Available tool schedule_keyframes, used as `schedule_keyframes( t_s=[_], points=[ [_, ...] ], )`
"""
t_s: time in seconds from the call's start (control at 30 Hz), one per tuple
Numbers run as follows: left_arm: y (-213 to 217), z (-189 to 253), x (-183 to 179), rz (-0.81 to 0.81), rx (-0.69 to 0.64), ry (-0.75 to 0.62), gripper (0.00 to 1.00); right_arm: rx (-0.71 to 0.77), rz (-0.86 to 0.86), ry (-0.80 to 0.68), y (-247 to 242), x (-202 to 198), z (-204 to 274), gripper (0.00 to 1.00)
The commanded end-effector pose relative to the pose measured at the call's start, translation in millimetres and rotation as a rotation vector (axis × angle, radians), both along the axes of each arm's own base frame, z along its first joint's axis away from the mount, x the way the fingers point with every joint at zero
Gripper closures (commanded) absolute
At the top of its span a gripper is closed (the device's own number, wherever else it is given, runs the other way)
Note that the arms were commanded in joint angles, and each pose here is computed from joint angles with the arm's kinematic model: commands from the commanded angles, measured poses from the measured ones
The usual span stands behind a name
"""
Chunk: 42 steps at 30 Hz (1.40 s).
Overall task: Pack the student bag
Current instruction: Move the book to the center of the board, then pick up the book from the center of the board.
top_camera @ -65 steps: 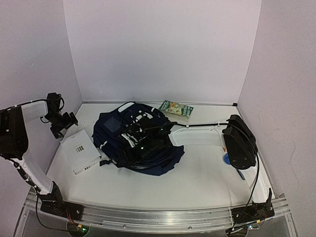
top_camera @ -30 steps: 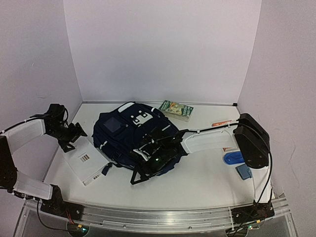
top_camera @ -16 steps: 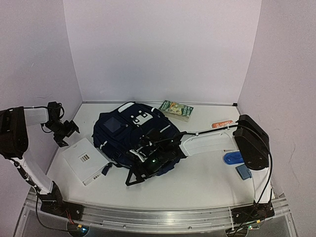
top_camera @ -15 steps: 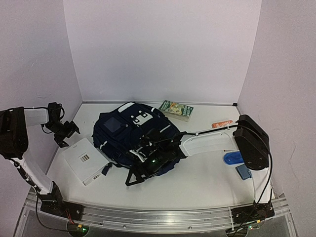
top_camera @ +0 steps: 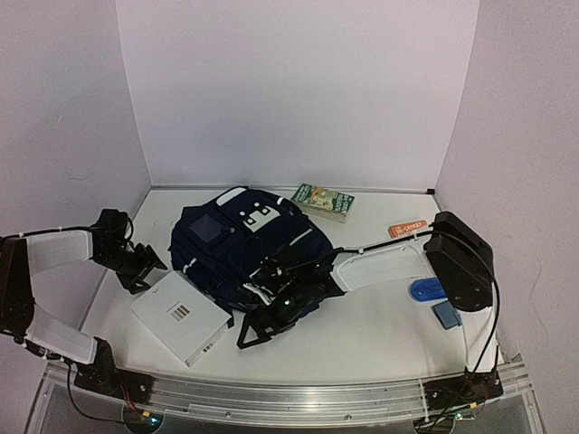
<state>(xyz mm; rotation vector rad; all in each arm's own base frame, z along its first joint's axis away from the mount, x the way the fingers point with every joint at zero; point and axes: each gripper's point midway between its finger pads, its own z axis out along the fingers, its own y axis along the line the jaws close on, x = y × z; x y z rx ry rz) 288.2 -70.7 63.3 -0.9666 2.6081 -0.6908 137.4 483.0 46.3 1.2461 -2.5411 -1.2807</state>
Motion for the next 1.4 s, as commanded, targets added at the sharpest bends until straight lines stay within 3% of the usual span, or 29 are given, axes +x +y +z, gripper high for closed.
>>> schedule_keyframes(
  t_s=[0.0,0.2,0.33,0.5,0.8,0.93,1.13,1.37],
  points=[
    [-24.3,21.0,-3.9,-0.014,-0.062,-0.072,0.32,0.040,0.007,-0.015,-2.8,-3.3,17.4,0.07],
    [-41.1,12.8,-26.0,-0.061,-0.064,-0.041,0.34,0.065,-0.017,0.016,14.5,4.0,14.1,0.07],
    [-25.5,27.2,-29.4,-0.062,0.042,-0.081,0.24,0.080,-0.040,0.023,24.3,9.8,14.6,0.07],
    [-8.8,43.1,-12.8,-0.062,0.162,-0.084,0.15,0.150,-0.121,0.010,34.7,20.5,26.5,0.08],
    [-0.8,4.5,15.8,-0.065,0.179,0.002,0.14,0.143,-0.193,0.062,50.8,25.1,10.5,0.08],
    [-13.1,-5.7,8.5,-0.102,0.118,0.010,0.19,0.142,-0.202,0.082,55.0,25.5,3.9,0.10],
    [-41.2,9.6,-15.7,-0.177,0.006,-0.052,0.36,0.143,-0.198,0.081,54.4,25.0,1.7,0.14],
    [-61.9,14.5,-47.9,-0.236,-0.091,-0.073,0.43,0.141,-0.187,0.069,45.1,22.6,2.6,0.29]
  ],
)
